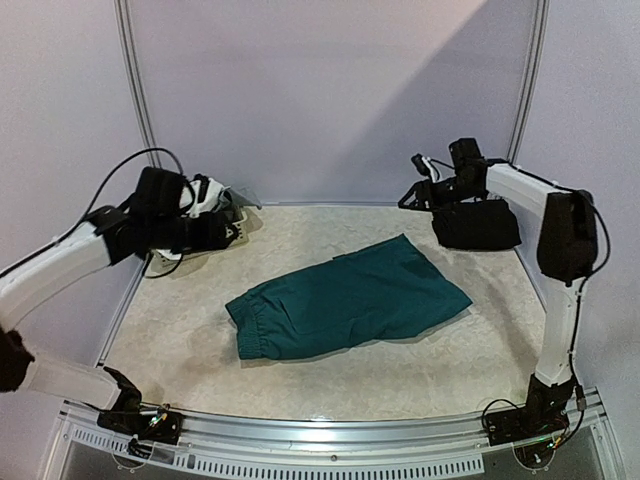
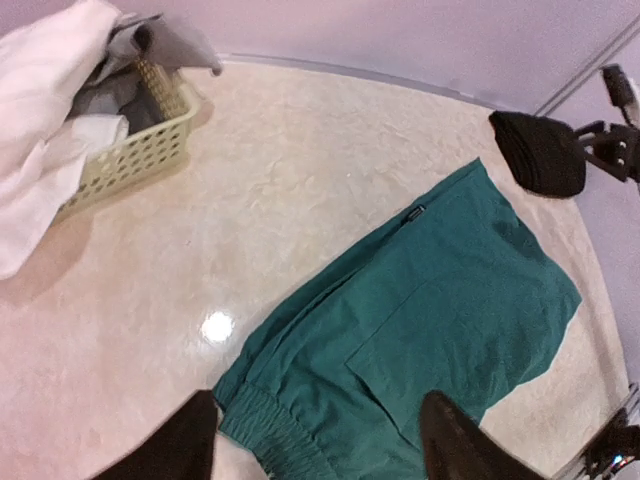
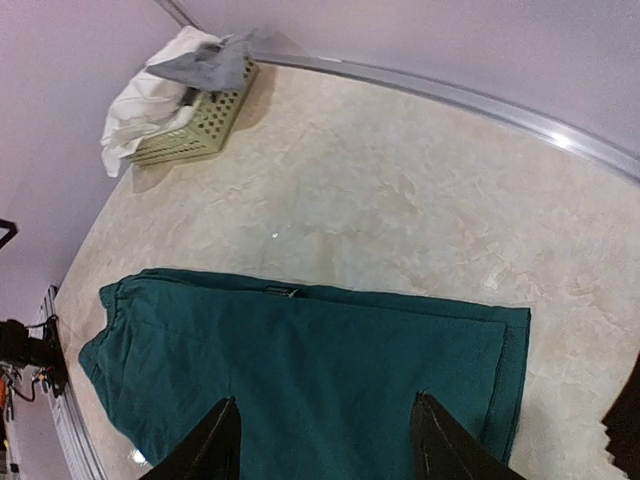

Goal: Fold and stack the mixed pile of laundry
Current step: Adjust the rectangle-folded shorts at the center of the board, then pick up the rectangle-folded shorts from the center of the board.

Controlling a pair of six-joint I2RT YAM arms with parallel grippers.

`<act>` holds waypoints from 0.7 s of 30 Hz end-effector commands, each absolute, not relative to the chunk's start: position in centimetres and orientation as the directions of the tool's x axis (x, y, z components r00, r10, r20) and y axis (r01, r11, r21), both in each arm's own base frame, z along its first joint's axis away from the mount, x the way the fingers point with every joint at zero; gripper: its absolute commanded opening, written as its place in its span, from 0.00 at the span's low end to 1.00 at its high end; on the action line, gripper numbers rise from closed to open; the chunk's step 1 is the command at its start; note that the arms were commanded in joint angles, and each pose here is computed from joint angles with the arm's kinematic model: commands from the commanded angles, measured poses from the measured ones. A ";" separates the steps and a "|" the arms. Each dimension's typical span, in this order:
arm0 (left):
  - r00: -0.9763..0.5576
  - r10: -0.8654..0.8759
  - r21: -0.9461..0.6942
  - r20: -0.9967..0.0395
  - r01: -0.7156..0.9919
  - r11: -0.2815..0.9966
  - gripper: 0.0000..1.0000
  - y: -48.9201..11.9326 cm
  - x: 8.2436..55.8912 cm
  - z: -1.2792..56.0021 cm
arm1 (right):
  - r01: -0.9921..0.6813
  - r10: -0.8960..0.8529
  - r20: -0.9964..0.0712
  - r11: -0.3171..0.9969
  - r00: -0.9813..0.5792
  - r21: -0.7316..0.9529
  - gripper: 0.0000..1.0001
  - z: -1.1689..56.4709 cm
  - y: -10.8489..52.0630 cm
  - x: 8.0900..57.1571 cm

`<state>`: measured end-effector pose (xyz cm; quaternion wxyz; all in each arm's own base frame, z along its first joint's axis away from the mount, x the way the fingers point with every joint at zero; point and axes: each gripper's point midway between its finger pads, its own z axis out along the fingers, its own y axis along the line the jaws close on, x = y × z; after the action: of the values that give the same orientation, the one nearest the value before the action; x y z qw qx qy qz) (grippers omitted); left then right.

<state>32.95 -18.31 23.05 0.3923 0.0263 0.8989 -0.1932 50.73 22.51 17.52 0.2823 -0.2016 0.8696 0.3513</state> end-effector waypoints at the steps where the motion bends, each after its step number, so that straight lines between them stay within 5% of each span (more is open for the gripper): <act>1: -0.646 -0.407 -0.443 -0.645 -0.118 0.889 0.90 -12.3 28.7 18.0 | -0.714 -0.295 -0.737 0.608 -0.608 0.346 0.59 22.5 24.7 44.9; 12: -0.751 -0.470 -0.532 -0.464 -0.188 0.826 0.89 -11.2 21.6 11.2 | -0.915 -0.649 -0.665 0.128 -0.369 0.383 0.54 18.2 42.2 26.4; 18: -0.851 -0.452 -0.629 -0.266 -0.202 0.751 0.87 -14.3 19.3 7.9 | -0.900 -0.663 -0.673 0.004 -0.329 0.436 0.52 17.2 49.1 22.7; 21: -0.874 -0.419 -0.610 -0.245 -0.197 0.768 0.87 -14.6 19.1 6.9 | -0.878 -0.657 -0.663 -0.002 -0.360 0.479 0.51 15.6 51.9 22.9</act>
<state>19.74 -13.21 7.70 0.2294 -0.1719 0.9198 -0.2679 22.11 49.19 15.84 0.1287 -0.5693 0.6974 0.4159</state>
